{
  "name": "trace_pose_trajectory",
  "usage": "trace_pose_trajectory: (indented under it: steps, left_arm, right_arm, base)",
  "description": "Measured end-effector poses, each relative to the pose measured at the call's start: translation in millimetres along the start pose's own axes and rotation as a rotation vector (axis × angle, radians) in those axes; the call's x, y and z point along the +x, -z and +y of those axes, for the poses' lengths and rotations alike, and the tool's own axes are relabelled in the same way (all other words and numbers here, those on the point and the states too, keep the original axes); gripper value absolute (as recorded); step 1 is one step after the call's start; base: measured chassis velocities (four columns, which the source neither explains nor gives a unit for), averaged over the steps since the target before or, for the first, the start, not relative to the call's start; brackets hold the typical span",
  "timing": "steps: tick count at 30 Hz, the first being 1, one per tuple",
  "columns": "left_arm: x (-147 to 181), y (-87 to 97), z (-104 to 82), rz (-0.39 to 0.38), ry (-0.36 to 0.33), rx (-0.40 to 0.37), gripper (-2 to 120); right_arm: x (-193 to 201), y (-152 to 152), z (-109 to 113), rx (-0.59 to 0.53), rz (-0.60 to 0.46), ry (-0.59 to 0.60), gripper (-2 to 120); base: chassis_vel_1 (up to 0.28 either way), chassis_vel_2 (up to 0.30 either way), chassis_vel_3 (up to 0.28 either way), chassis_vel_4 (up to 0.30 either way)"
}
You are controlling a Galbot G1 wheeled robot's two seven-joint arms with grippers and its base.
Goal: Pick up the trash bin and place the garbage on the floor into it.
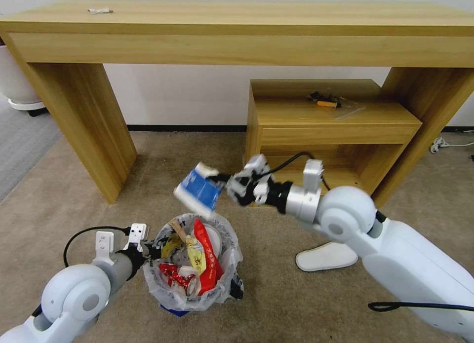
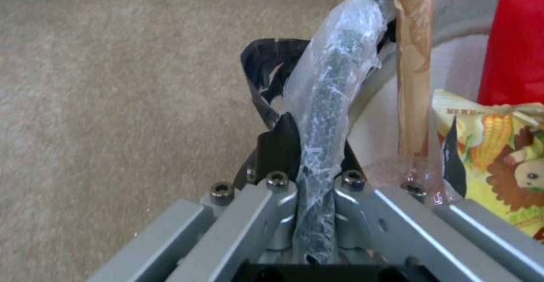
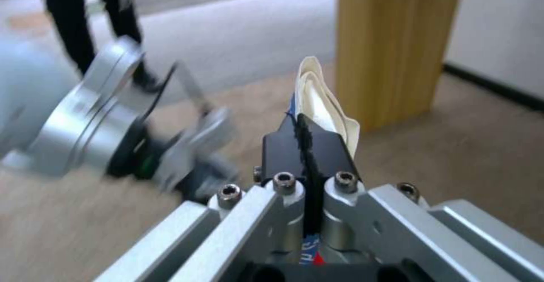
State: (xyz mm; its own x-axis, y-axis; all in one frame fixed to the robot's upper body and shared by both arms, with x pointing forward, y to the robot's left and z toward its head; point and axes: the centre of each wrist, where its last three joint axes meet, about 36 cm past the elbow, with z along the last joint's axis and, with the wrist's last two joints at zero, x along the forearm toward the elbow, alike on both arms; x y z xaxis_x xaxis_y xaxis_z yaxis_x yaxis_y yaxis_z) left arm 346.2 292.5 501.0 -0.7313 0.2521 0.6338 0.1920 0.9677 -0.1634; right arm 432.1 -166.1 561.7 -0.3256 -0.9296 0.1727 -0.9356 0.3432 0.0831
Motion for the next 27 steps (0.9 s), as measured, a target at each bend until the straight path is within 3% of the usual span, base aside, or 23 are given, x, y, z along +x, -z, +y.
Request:
trace_pose_trajectory:
  steps: [7,14,19,27]
  left_arm:
    - [-10,13.4,-1.6,-0.014,-0.016,-0.002,0]
    - [-10,16.7,-3.3,-0.021,-0.027,-0.002,0]
    - [-6,16.4,-4.2,-0.025,-0.032,0.000,0]
    - [-4,11.0,-3.4,-0.022,-0.026,0.015,0]
  right_arm:
    - [-6,-16,10,0.019,0.106,0.044,0]
    - [-22,-49,7,0.059,0.151,-0.033,0]
    - [-32,-60,-2,0.066,0.151,-0.092,20]
    - [-25,-50,-5,0.053,0.115,-0.126,45]
  base:
    - [0.000,0.000,0.000,0.000]
    - [0.000,0.000,0.000,0.000]
    - [0.000,0.000,0.000,0.000]
    - [0.000,0.000,0.000,0.000]
